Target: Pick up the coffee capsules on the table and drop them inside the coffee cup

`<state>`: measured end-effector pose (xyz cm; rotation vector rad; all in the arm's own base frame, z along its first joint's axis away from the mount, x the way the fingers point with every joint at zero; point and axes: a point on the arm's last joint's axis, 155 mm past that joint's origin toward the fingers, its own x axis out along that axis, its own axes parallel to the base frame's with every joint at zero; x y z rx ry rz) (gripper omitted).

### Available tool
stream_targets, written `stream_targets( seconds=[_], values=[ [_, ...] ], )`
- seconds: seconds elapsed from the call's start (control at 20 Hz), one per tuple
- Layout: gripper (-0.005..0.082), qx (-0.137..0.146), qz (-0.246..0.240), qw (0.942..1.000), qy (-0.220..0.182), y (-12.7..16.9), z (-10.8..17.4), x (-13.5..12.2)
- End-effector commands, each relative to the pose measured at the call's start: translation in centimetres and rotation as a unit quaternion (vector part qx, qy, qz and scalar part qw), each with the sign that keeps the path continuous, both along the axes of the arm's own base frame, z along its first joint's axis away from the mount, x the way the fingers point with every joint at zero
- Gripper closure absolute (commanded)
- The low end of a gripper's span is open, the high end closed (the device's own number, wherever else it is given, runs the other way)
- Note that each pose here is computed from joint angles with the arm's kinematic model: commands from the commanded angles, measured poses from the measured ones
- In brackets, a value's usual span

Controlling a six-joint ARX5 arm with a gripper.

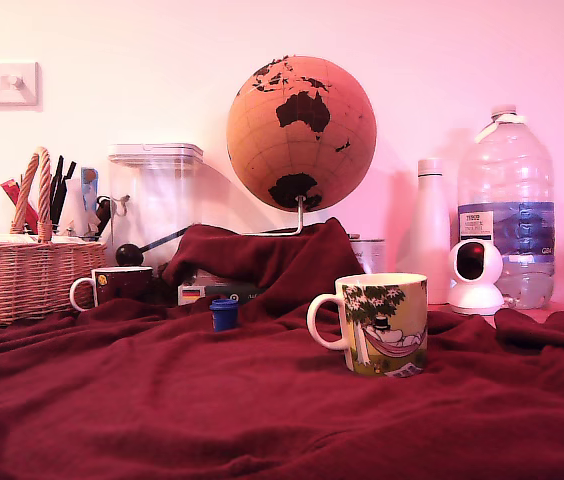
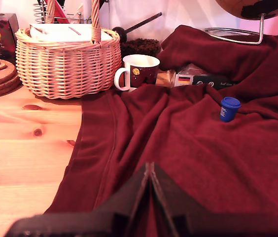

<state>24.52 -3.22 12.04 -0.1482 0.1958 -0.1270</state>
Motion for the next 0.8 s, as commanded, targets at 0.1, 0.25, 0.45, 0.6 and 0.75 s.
stream_targets(
  seconds=[0.1, 0.25, 0.45, 0.6, 0.75],
  values=[
    [0.0780, 0.031, 0.007, 0.9995, 0.002, 0.5, -0.8, 0.1],
    [0.0780, 0.023, 0.009, 0.9990, -0.038, 0.4, 1.3, 0.4],
    [0.0780, 0.019, 0.009, 0.9973, -0.070, 0.4, 2.9, 0.5],
    [0.0780, 0.019, 0.006, 0.9975, -0.068, 0.3, 2.8, 0.5],
    [0.0780, -0.006, -0.013, 0.9953, -0.096, -0.5, 4.4, 0.4]
  ],
)
